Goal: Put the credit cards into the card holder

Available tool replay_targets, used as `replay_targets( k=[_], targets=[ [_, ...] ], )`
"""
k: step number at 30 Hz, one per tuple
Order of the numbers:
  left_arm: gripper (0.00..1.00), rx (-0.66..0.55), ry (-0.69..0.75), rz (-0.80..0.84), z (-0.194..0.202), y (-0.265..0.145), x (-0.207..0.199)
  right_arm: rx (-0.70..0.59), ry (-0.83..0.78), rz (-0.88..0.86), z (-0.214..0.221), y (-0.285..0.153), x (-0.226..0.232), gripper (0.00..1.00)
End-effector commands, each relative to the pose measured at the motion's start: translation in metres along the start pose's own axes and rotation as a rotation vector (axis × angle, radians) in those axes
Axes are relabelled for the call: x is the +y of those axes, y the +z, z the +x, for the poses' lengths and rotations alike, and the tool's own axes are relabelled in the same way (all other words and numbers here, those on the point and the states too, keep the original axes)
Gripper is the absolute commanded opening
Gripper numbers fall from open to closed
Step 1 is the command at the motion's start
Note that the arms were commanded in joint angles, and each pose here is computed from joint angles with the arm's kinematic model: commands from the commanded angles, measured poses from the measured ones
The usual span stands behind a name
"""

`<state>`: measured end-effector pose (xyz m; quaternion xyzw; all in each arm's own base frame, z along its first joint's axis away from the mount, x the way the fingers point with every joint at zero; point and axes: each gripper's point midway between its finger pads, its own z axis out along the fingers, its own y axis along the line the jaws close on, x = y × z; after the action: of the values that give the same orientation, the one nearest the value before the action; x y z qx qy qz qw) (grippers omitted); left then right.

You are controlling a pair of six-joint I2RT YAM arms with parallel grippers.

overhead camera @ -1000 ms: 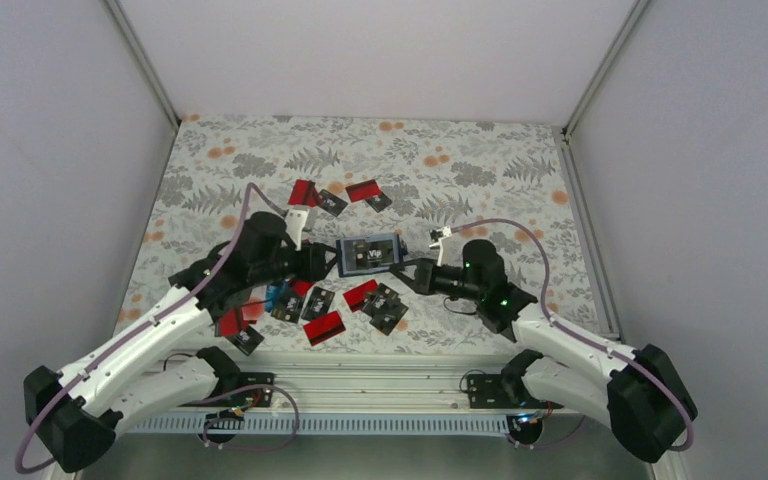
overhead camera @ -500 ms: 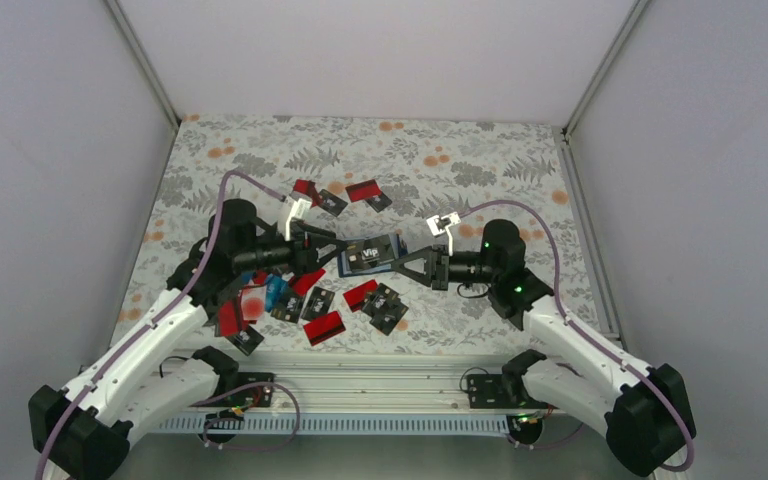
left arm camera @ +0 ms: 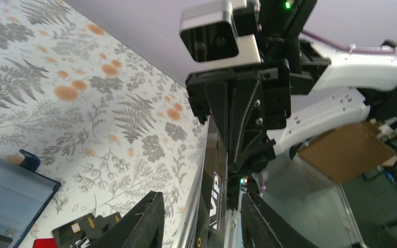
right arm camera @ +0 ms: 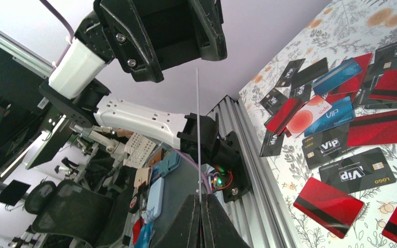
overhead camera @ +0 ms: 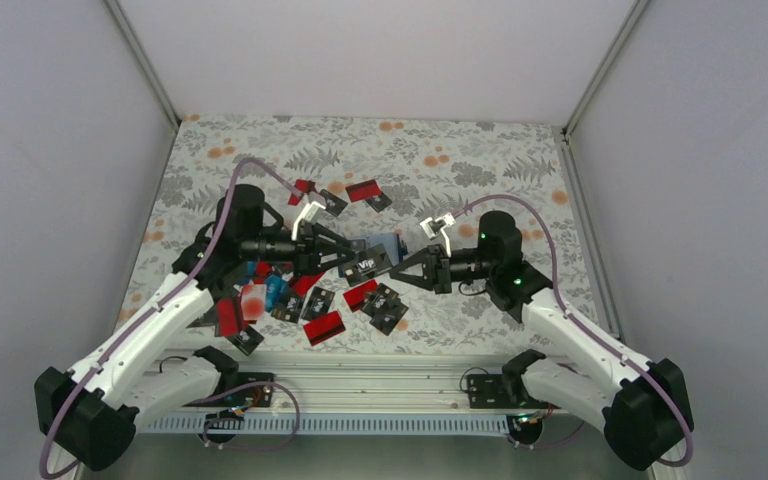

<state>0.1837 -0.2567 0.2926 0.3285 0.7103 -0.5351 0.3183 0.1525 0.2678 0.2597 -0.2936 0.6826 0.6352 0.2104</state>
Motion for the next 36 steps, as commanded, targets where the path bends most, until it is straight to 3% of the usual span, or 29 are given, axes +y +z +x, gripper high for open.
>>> replay_targets(
  k=[1, 20, 24, 27, 31, 33, 36],
  targets=[
    [0.36, 0.049, 0.055, 0.075, 0.002, 0.003, -0.013, 0.043, -0.046, -0.048, 0.0, 0.003, 0.012, 0.04],
    [0.22, 0.184, 0.072, 0.15, 0.022, 0.017, -0.023, 0.1, -0.074, -0.088, 0.007, 0.015, 0.022, 0.04],
    [0.15, 0.188, 0.071, 0.152, 0.023, 0.017, -0.024, 0.108, -0.076, -0.089, 0.009, 0.017, 0.023, 0.04],
    [0.04, 0.185, 0.076, 0.15, 0.023, 0.017, -0.025, 0.112, -0.078, -0.09, 0.008, 0.018, 0.024, 0.04],
    [0.03, 0.183, 0.071, 0.14, 0.023, 0.018, -0.024, 0.105, -0.085, -0.066, 0.002, 0.019, 0.022, 0.04],
    [0.02, 0.169, 0.066, 0.117, 0.02, 0.019, -0.019, 0.086, -0.07, 0.007, -0.005, 0.021, 0.01, 0.14],
    [0.02, 0.142, 0.027, 0.043, 0.015, 0.024, -0.003, 0.036, -0.032, 0.149, -0.019, 0.019, -0.014, 0.45]
  ],
)
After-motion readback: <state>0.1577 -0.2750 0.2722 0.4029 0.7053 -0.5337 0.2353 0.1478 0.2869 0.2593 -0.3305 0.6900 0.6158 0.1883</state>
